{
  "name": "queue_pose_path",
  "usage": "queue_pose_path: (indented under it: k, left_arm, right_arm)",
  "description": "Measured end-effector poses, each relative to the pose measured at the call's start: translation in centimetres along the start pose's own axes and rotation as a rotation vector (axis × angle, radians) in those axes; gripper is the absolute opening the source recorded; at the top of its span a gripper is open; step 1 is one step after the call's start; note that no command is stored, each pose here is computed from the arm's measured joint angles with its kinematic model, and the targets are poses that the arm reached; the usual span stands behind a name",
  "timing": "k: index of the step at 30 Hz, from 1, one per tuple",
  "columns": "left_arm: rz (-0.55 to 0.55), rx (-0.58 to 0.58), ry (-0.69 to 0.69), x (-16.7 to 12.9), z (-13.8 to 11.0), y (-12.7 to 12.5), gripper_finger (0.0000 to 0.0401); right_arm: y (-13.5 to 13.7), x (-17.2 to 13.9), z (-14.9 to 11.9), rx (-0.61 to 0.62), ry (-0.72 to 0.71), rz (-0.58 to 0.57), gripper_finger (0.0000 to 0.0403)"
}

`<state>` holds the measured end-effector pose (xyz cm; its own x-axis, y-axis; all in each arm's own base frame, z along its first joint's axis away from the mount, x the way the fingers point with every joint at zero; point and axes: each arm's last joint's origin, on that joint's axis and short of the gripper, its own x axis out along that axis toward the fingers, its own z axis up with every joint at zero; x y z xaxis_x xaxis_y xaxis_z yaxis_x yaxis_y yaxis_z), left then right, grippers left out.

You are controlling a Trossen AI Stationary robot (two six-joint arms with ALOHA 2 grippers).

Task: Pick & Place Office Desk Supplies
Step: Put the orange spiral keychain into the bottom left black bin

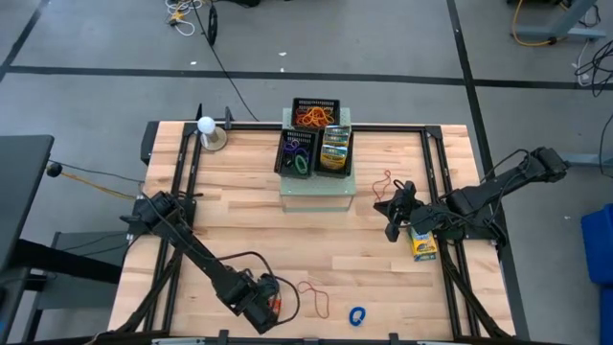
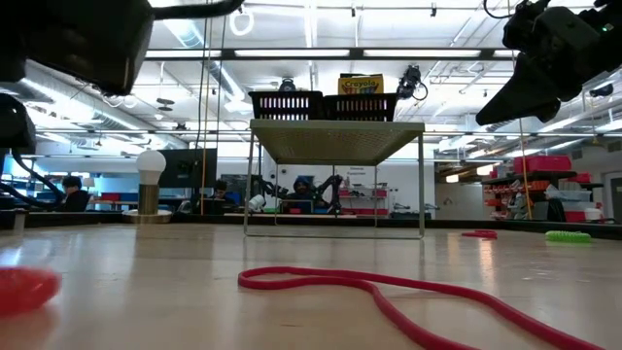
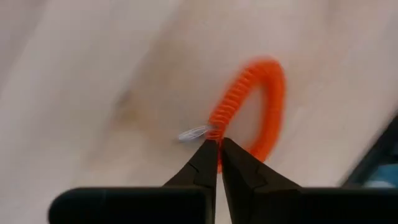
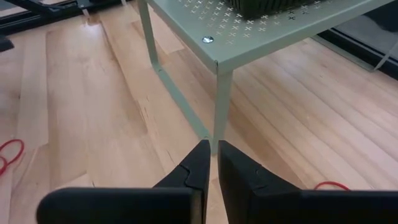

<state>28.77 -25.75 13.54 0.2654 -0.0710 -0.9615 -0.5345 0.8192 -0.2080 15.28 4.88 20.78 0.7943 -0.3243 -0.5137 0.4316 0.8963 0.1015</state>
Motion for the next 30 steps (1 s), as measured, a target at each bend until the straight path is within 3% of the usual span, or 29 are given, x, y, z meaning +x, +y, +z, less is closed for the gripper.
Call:
queue_pose_path:
  k: [8, 14, 22, 30]
  left_arm:
    - [0.207, 0.050, -0.006, -1.6, 0.9, 2.5, 0.0019]
    - [0.190, 0.064, 0.051, -1.5, 1.9, 2.7, 0.0067]
    - [0.135, -0.216, 0.052, -1.4, 2.1, 2.2, 0.0124]
    - [0.053, -0.493, -0.067, -2.8, -1.1, 0.7, 0.0135]
  right_arm:
    - [0.0, 0.0, 0.0, 0.001, 0.003, 0.005, 0.0041]
    - [0.0, 0.0, 0.0, 0.003, 0.008, 0.014, 0.0041]
    - [0.1, 0.0, 0.0, 0.005, 0.007, 0.014, 0.0041]
    - [0.1, 0.0, 0.0, 0.003, 0.006, 0.015, 0.0041]
